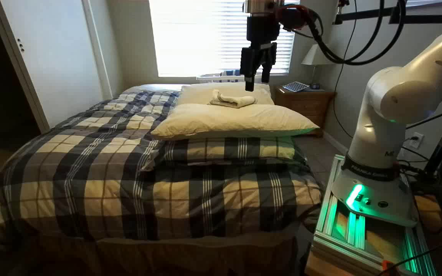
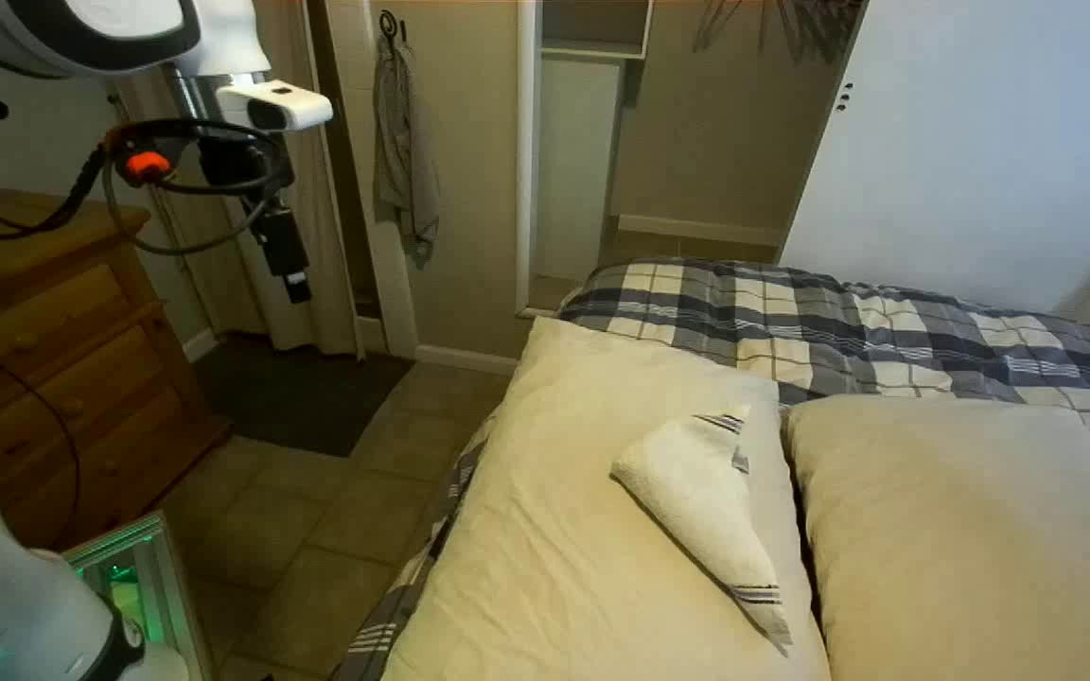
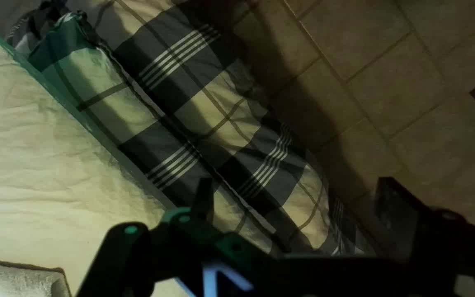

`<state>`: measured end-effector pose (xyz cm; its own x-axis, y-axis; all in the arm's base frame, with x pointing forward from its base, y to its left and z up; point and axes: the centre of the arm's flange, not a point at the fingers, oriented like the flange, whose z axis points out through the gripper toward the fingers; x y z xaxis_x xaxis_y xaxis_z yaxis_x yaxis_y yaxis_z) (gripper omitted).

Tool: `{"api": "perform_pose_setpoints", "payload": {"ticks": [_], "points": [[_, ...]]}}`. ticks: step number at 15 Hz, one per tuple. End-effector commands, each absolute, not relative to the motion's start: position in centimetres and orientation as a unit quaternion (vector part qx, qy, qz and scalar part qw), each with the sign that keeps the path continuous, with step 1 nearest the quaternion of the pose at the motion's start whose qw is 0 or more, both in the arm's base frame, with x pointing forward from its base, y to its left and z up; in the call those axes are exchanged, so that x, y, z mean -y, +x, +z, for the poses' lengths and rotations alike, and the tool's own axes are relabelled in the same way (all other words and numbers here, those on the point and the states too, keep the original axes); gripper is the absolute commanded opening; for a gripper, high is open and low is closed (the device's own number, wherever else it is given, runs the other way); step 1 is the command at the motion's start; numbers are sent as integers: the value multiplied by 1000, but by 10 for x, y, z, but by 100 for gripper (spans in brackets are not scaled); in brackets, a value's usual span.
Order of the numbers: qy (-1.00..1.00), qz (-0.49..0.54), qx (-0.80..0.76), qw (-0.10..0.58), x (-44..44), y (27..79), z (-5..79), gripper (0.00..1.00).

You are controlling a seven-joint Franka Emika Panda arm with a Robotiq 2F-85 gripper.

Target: Unfold the towel

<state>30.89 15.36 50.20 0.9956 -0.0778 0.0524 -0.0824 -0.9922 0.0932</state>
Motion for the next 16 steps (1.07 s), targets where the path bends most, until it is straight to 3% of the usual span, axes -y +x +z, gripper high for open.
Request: {"api": "perform_pose_setpoints", "payload": {"ticks": [1,5,16], "points": [[998,24,40,48,-154,309,502,100],[998,24,40,48,-154,309,502,100],[965,199,131,112,-12,469,488,100]]}}
